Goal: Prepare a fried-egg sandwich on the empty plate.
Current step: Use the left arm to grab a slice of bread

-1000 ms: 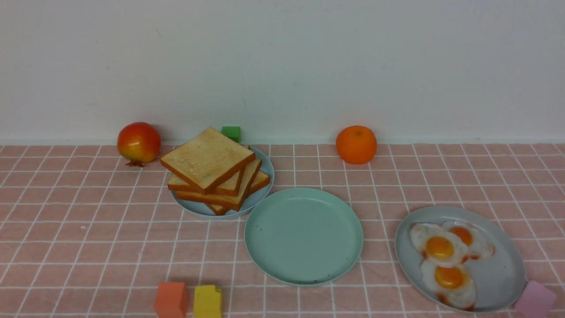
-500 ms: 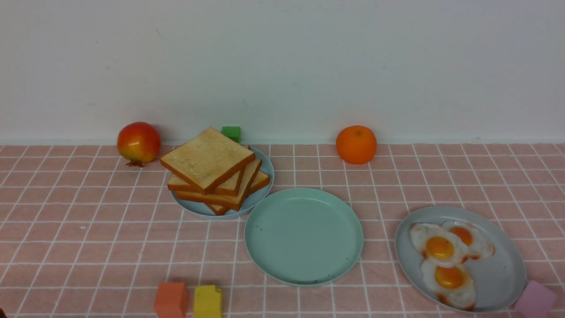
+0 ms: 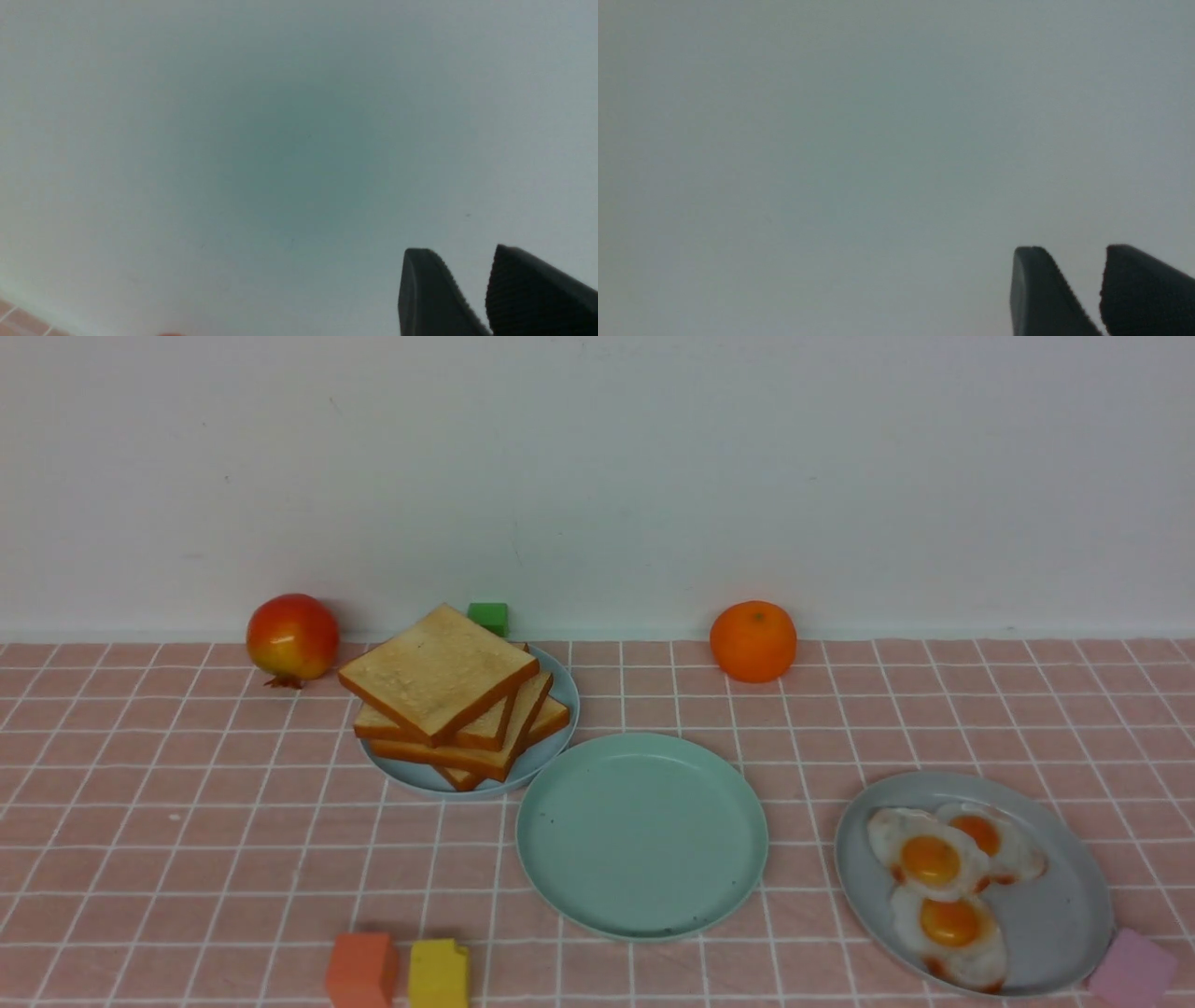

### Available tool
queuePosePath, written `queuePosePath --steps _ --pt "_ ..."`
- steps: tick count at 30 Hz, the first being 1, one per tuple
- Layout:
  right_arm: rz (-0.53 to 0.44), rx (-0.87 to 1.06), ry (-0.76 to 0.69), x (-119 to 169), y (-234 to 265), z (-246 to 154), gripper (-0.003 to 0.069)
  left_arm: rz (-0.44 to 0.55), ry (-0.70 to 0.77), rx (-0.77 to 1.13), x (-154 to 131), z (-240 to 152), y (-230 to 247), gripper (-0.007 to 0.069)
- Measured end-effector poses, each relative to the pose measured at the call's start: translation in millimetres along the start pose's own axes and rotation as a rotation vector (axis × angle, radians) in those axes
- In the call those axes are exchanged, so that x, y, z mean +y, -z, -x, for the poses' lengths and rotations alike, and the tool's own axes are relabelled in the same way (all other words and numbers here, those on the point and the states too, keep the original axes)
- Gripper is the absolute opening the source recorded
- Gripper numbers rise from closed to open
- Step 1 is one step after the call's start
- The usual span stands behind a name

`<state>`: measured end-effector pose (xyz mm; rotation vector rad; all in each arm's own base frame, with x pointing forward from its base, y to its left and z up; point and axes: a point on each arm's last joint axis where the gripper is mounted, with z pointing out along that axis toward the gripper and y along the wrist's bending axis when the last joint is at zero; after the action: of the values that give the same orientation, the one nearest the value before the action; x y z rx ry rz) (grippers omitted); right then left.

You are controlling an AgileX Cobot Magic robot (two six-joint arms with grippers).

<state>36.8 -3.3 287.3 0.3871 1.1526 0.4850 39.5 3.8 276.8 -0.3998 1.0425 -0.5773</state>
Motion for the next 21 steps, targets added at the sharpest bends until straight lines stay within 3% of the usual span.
queuePosePath --steps 2,3,4,7,9,13,16,21 --pt "0.037 -0.031 -0.010 19.3 -3.5 26.6 0.0239 -0.012 -0.010 0.003 -15.1 17.0 -8.0 0.0240" --pt "0.062 -0.014 -0.006 43.8 -12.9 57.7 0.0239 -0.007 -0.014 0.042 -42.1 47.0 -26.9 0.0240" --pt "0.078 -0.015 0.003 56.5 -16.4 74.3 0.0239 0.005 -0.015 0.069 -50.1 55.5 -35.4 0.0240" --pt "0.077 0.044 0.044 74.9 -28.6 96.1 0.0239 0.064 -0.017 0.180 -63.0 67.2 -59.3 0.0240" --pt "0.037 0.199 0.108 87.8 -50.7 106.8 0.0239 0.138 -0.019 0.316 -75.2 76.9 -88.4 0.0240" --pt "-0.026 0.412 0.223 88.4 -84.1 100.8 0.0239 0.259 -0.033 0.503 -69.7 64.7 -132.5 0.0240" --pt "-0.057 0.515 0.254 81.1 -99.0 87.5 0.0239 0.281 -0.037 0.523 -61.8 54.0 -153.5 0.0240" --pt "0.022 0.691 0.313 74.6 -104.5 53.1 0.0239 0.354 -0.001 0.615 -42.0 25.6 -178.9 0.0240"
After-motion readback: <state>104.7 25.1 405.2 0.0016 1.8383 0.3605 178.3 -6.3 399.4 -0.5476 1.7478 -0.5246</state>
